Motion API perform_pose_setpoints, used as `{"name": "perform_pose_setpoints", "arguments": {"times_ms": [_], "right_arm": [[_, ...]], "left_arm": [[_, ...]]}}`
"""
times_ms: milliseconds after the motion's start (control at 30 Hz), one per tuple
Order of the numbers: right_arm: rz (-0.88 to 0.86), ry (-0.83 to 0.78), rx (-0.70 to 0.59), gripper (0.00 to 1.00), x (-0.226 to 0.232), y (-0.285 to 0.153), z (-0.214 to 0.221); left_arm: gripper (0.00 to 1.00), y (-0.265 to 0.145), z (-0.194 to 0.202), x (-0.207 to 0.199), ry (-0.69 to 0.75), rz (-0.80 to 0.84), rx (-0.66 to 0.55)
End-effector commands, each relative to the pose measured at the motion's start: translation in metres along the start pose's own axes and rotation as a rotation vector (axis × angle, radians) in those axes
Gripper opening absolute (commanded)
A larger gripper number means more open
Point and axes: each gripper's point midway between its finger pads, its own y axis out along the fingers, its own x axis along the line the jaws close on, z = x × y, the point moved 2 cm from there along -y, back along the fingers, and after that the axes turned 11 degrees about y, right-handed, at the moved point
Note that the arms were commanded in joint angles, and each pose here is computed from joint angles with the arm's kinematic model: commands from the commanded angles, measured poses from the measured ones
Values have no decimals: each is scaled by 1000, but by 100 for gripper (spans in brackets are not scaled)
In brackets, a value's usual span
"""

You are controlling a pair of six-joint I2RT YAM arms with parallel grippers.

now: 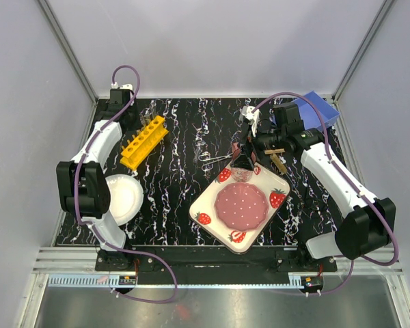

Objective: Organize the chemistry lab equipment

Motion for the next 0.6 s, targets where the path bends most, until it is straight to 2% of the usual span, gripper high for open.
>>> {"name": "perform_pose_setpoints", "arguments": {"times_ms": [0,500,567], "right_arm": [[-25,-12,-30,100,2,-2,-7],[-25,-13,-34,100,2,-4,-8],[-25,-12,-35,100,2,-4,-8]], "left_arm": [[23,5,-8,3,-11,-26,-43],[33,-7,-12,4,-16,-28,-60],[38,-16,-18,4,-21,-28,-83]]}}
